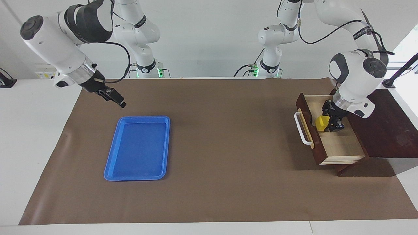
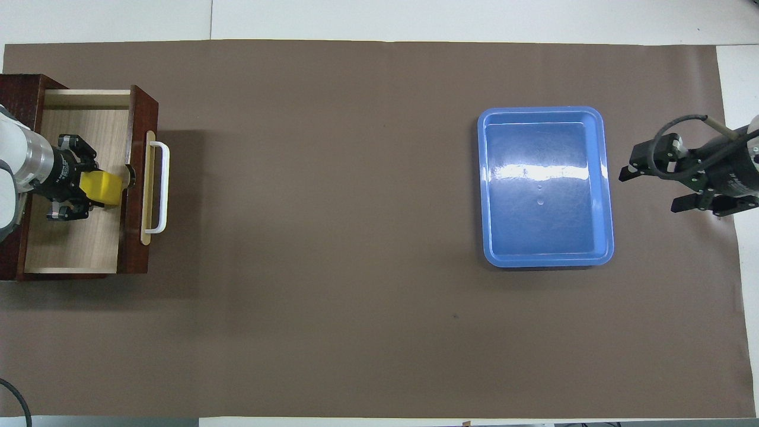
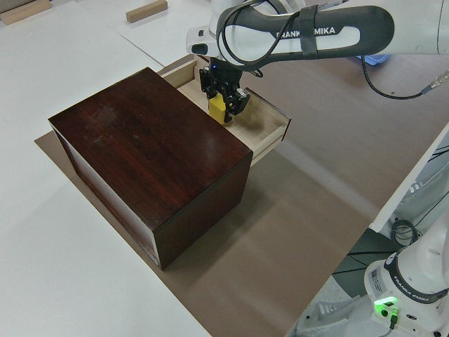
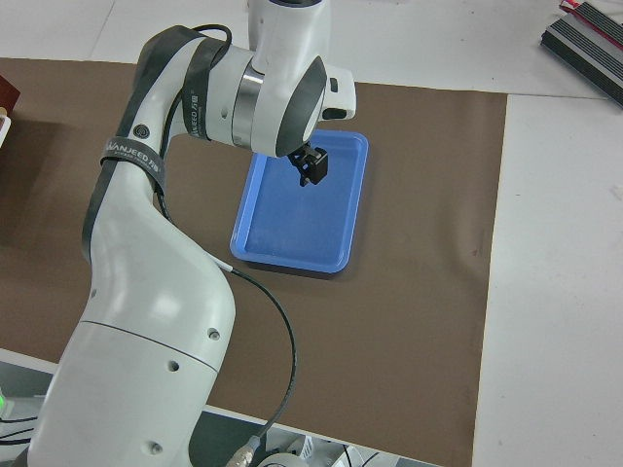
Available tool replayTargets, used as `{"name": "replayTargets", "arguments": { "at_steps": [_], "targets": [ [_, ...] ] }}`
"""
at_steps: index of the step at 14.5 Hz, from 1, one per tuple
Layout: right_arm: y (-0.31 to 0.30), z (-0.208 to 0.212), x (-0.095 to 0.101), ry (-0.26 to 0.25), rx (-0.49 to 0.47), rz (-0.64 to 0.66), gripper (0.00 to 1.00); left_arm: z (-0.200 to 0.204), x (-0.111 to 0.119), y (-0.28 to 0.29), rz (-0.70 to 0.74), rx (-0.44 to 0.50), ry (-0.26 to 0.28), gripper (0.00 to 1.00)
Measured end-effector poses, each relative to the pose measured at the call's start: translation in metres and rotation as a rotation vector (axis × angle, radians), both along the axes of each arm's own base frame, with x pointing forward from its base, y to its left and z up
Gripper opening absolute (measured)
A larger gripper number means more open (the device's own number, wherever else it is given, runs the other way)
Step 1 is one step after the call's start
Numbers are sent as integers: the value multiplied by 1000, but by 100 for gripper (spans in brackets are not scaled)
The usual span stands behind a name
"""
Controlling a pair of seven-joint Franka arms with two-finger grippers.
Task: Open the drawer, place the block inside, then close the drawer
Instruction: 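Open the left gripper to release the block inside the drawer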
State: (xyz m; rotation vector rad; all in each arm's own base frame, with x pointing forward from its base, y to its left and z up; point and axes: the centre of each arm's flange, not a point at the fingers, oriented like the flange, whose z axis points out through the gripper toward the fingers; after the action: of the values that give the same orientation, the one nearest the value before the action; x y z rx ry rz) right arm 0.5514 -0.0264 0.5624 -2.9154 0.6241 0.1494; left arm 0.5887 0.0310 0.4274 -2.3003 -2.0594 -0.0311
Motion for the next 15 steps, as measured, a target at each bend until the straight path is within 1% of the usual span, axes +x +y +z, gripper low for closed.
{"name": "replayTargets", "arguments": {
  "at_steps": [1, 2, 5, 7, 8, 10, 12, 14, 15],
  "targets": [
    [-4, 9, -6, -9, -33, 78, 100, -3, -1, 0, 0, 0, 0, 56],
    [-6, 15, -11, -12, -54, 130, 100, -3, -1, 0, -1, 0, -2, 56],
    [-6, 25, -18, -24, -85, 214, 100, -2, -2, -1, -1, 0, -4, 56],
    [-4, 25, -17, -18, -139, 273, 100, -2, -2, -1, -3, 2, -6, 56],
    [-3, 25, -17, -16, -155, 293, 100, 0, -1, -1, -8, 9, -12, 59],
    [2, 24, -17, -13, -167, 321, 100, 15, 5, -3, -18, 24, -38, 79],
    [9, 24, -18, -9, -166, 351, 100, 52, 12, -7, -20, 25, -53, 99],
    [13, 24, -18, -10, -165, 371, 100, 95, 17, -30, -36, 8, -48, 100],
    [13, 24, -18, -11, -165, 375, 100, 109, 18, -52, -43, 7, -49, 100]
  ]
}}
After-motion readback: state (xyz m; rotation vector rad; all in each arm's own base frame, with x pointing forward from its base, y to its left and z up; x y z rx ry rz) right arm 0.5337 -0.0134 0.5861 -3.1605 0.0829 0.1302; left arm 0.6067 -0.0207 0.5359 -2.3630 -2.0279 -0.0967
